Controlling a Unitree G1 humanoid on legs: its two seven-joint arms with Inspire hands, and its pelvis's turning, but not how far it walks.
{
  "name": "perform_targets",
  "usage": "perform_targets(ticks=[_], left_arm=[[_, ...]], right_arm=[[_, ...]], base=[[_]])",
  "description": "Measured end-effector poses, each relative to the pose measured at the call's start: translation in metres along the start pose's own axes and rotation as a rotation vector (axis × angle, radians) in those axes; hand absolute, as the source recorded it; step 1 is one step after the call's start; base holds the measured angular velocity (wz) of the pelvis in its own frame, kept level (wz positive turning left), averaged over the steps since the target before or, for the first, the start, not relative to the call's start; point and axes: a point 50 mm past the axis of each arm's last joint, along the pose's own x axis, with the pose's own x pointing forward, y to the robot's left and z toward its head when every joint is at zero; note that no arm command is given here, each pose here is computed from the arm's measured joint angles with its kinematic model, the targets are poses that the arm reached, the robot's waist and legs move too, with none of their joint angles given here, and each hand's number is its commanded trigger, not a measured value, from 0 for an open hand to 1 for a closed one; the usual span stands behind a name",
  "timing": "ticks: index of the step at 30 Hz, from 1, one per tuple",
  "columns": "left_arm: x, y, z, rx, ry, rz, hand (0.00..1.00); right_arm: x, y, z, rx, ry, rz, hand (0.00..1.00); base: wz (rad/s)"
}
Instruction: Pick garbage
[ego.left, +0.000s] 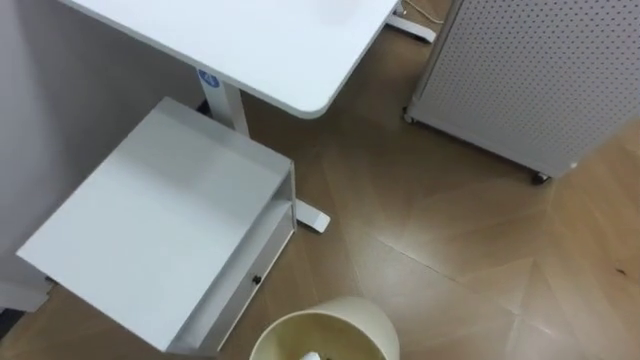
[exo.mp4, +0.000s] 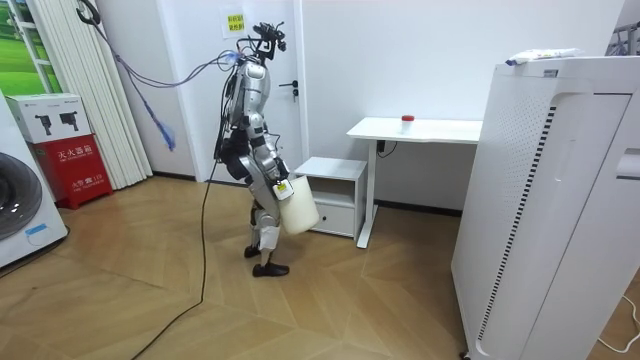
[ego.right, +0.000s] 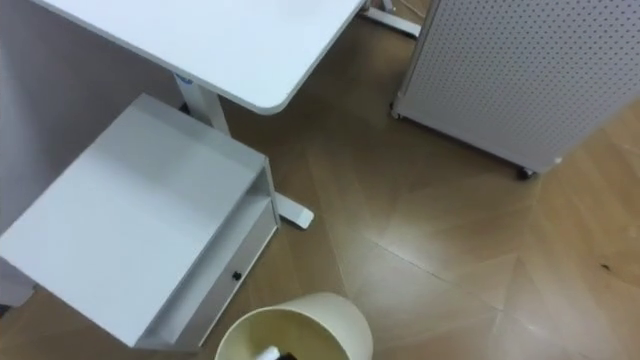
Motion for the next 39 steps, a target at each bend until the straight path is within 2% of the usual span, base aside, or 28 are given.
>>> perform_targets(ticks=[2,7,8,9,10,14,22,30,39], left_arm=[[-0.003,-0.005,-0.004,-0.003,0.009,-0.054,1.00],[-0.004,-0.006,-0.001,-0.024,-0.010,-0.129,1.00],[-0.003,-0.004,0.002,-0.021,-0.021,-0.139,0.55],[-0.001,-0.003,0.005,-0.017,-0.031,-0.146,0.42],[-0.001,-0.002,0.007,-0.015,-0.036,-0.149,0.00],[0.001,0.001,0.018,-0.001,-0.081,-0.154,0.00],[-0.001,0.004,0.018,0.015,-0.085,-0.158,0.00],[-0.003,0.003,0.024,0.142,-0.111,-0.134,0.00],[-0.005,0.005,0.031,0.227,-0.135,-0.109,0.00]], right_arm=[[0.000,0.000,0.001,-0.003,-0.008,0.005,1.00],[0.001,0.002,0.002,0.001,-0.018,0.011,1.00],[0.001,0.002,0.002,0.001,-0.018,0.011,1.00],[0.001,0.001,0.002,-0.001,-0.019,0.009,1.00],[0.001,0.001,0.002,-0.002,-0.019,0.009,1.00],[0.001,0.001,0.001,0.003,-0.018,0.003,1.00],[0.000,-0.001,0.000,0.011,-0.013,-0.013,1.00],[0.000,-0.005,0.001,0.013,-0.027,-0.036,1.00],[-0.001,-0.009,0.002,0.068,-0.045,-0.047,1.00]], base=[[-0.07],[-0.05],[-0.03],[-0.03],[0.00],[0.00],[0.00],[0.00],[0.00]])
